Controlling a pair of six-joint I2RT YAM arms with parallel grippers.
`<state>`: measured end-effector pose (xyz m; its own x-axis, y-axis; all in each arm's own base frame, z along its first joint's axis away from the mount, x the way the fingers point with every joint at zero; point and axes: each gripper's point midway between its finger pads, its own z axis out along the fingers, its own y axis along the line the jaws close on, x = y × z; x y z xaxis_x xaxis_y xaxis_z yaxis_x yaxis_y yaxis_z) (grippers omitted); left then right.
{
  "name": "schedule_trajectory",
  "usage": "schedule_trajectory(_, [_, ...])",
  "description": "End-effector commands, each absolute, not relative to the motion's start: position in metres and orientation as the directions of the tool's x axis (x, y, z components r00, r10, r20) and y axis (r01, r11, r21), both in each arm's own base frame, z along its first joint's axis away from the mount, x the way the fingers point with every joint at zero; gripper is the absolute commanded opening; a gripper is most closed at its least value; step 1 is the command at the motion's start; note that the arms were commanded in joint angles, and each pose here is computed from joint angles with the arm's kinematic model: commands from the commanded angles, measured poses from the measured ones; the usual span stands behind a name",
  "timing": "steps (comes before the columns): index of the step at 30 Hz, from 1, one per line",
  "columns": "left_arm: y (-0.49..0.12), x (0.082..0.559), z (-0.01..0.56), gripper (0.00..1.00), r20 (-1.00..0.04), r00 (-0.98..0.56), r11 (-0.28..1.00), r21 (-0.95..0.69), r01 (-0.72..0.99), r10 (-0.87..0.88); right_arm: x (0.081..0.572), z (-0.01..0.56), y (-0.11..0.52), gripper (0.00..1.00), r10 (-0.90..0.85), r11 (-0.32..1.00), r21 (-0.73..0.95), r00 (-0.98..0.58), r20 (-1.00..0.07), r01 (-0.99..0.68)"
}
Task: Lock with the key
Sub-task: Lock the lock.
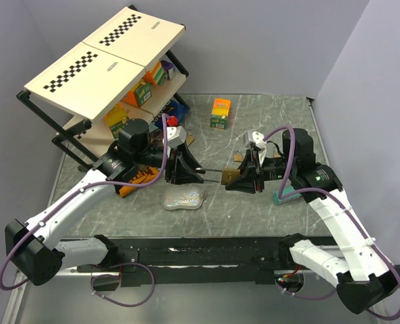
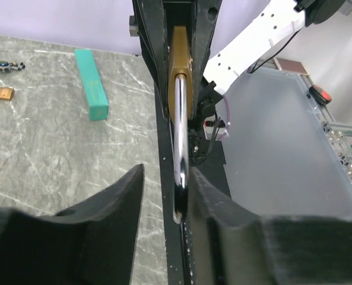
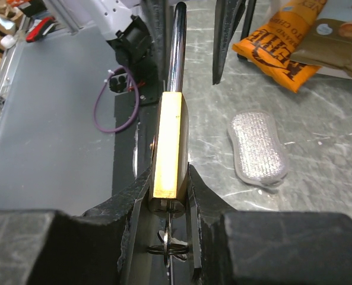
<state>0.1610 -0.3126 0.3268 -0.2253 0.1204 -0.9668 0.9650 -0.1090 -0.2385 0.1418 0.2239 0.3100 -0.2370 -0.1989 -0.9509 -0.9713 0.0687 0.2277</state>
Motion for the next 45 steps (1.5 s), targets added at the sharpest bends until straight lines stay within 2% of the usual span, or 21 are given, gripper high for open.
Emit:
schedule_trajectory(1, [-0.315,0.153,0.334,0.36,-0.97,-0.227,-0.157,-0.239,0.958,0.09,0.137,0.35,0.229,0.0,-0.122,0.029,0.101,-0.103,-0.987,-0.994])
schedule_trajectory(2, [-0.316,0.155,0.339,0.3,-0.974,-0.213,-0.157,-0.222,0.962,0.07,0.137,0.35,0.229,0.0,-0.12,0.031,0.102,-0.105,-0.987,-0.994])
schedule_trajectory(4, [-0.315,0.154,0.338,0.28,-0.973,-0.22,-0.161,-0.229,0.96,0.073,0.138,0.352,0.23,0.0,-0.113,0.033,0.107,-0.11,-0.987,-0.994])
schedule_trajectory(9, [-0.313,0.151,0.335,0.41,-0.974,-0.21,-0.166,-0.221,0.961,0.082,0.138,0.352,0.23,0.0,-0.115,0.035,0.111,-0.114,-0.987,-0.993])
schedule_trajectory(13, [-0.314,0.151,0.334,0.38,-0.976,-0.203,-0.165,-0.215,0.963,0.082,0.138,0.351,0.23,0.0,-0.117,0.031,0.109,-0.112,-0.987,-0.994])
schedule_trajectory(16, [-0.315,0.152,0.336,0.31,-0.975,-0.21,-0.164,-0.22,0.962,0.079,0.137,0.35,0.23,0.0,-0.119,0.026,0.109,-0.111,-0.987,-0.994])
schedule_trajectory(19, [-0.316,0.153,0.337,0.13,-0.975,-0.21,-0.165,-0.22,0.961,0.078,0.138,0.352,0.231,0.0,-0.11,0.023,0.108,-0.11,-0.988,-0.994])
schedule_trajectory(20, [-0.317,0.152,0.336,0.01,-0.974,-0.214,-0.168,-0.225,0.96,0.08,0.138,0.352,0.231,0.0,-0.107,0.02,0.109,-0.111,-0.988,-0.994])
schedule_trajectory(45, [-0.373,0.123,0.358,0.01,-0.969,-0.247,-0.307,-0.243,0.92,0.027,0.129,0.346,0.262,0.0,-0.09,-0.109,0.151,-0.141,-0.986,-0.983])
